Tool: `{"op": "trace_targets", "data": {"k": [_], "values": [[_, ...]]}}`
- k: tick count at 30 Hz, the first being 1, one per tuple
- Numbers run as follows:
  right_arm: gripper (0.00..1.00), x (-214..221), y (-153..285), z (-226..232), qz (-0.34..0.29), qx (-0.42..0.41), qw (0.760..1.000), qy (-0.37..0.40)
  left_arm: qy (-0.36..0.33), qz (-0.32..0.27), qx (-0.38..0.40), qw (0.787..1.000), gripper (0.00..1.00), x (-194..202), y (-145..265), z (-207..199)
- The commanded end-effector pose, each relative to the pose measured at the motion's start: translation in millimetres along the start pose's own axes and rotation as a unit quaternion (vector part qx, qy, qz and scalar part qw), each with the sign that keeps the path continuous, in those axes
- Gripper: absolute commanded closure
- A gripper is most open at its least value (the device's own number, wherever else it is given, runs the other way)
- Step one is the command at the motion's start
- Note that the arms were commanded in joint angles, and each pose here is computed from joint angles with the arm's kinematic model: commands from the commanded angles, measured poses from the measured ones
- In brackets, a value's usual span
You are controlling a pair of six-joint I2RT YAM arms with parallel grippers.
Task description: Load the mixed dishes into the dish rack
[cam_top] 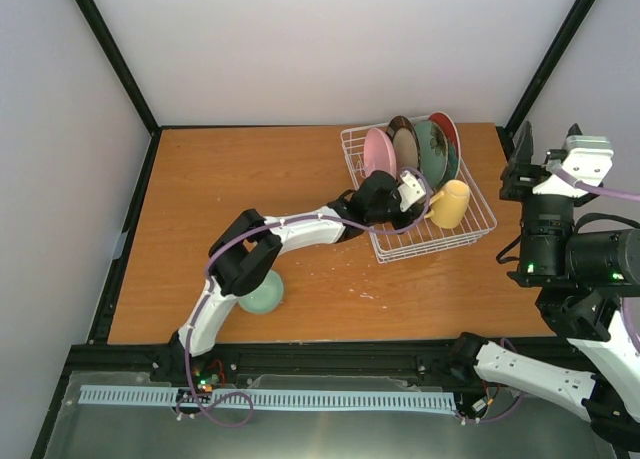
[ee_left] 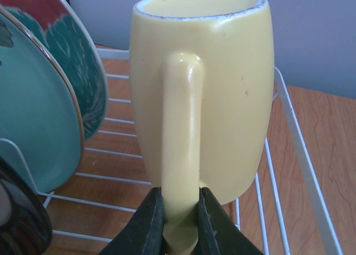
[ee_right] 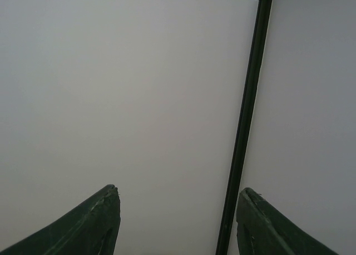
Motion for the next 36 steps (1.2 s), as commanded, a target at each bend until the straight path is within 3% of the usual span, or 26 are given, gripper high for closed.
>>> {"op": "trace_targets", "data": {"k": [1, 10, 20, 27, 31, 36], "values": [[0.43, -7.7, 1.7, -8.8, 0.001, 0.006, 1.0, 0.003, -0.009, -0.084, 0.009, 0.996, 0.94, -42.3, -2.1, -3.3], [0.43, -10.2, 2.8, -13.4, 0.01, 0.005, 1.0, 0.007, 0.002, -0.054, -0.009, 0.998, 0.91, -14.2, -13.7, 1.0], [0.44, -17.7, 1.9, -14.9, 0.008, 0.001, 1.0, 0.03, 0.0, -0.027, -0.027, 0.999, 0.73, 14.1, -25.2, 8.7], [0.44, -18.5, 2.1, -16.4, 0.011, 0.002, 0.999, 0.037, 0.008, -0.013, -0.037, 0.999, 0.7, 21.9, -25.9, 17.3], [0.43, -15.1, 0.7, -8.1, 0.013, -0.013, 0.999, 0.038, 0.005, -0.013, -0.056, 0.998, 0.65, -2.9, -16.9, 30.5], [0.41, 13.5, -9.1, 37.5, 0.06, -0.077, 0.99, 0.1, -0.011, -0.039, -0.091, 0.995, 0.62, -91.1, 34.0, 57.7]]}}
Point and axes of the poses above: each gripper's point midway between its finger pads, its own y axis back along the fingers, its own z axis along the line the jaws close on, x = y × z, the point moved 3 cm from there along y, back along the fingers, and after that the axes turned 8 degrees about -y, right-handed, at the moved point
